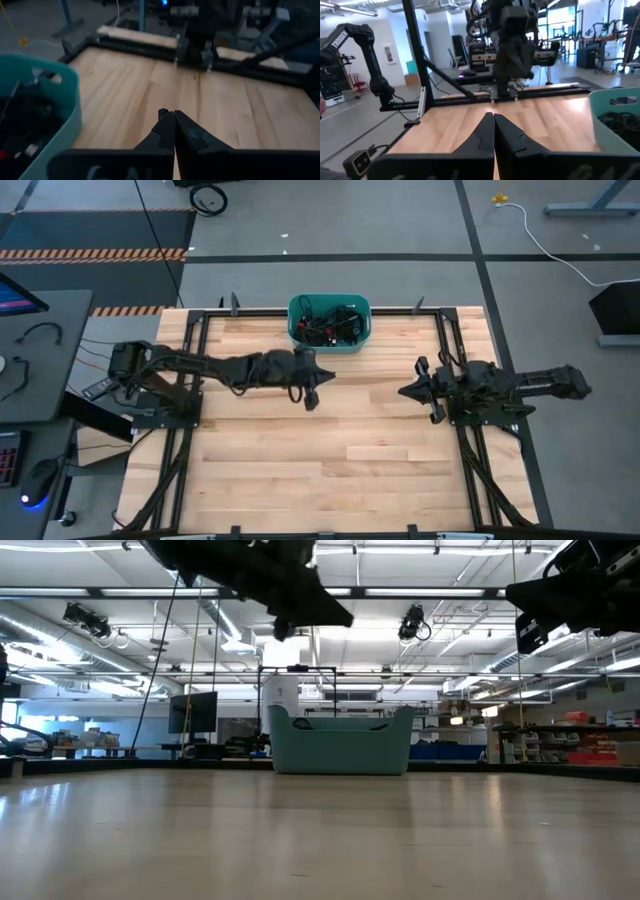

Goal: Pick and place USB-C Cables
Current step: Return to Home Position

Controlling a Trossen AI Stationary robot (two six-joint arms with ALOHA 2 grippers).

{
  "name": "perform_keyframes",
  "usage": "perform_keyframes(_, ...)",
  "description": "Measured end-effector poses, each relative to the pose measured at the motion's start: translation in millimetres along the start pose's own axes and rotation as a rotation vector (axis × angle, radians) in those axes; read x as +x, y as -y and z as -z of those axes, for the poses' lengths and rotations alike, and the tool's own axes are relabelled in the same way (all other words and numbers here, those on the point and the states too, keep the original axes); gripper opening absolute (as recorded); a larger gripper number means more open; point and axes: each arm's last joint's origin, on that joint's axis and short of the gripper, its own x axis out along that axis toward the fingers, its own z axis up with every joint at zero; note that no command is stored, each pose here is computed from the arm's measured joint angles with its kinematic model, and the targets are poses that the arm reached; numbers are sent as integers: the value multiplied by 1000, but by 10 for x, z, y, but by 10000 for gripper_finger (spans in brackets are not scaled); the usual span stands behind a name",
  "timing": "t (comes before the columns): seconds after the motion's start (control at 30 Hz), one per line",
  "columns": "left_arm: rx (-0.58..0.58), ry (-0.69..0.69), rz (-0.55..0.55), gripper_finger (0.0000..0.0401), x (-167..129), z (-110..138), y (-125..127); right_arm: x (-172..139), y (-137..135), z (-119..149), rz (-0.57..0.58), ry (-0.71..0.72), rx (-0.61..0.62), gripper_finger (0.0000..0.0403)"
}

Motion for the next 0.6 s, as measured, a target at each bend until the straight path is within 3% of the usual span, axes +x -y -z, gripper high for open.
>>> perform_keyframes(0.13,-25,73,-4,1,-228,11,-210,-38,52,-14,-2,8,7,0)
perform_keyframes(0.33,-136,267,-37,1,-1006,426,-618,-61,73,-32,-29,17,32,0)
perform_keyframes(0.6,-90,503,-1,0,-1785,852,-624,-63,87,1,-14,-17,91,0)
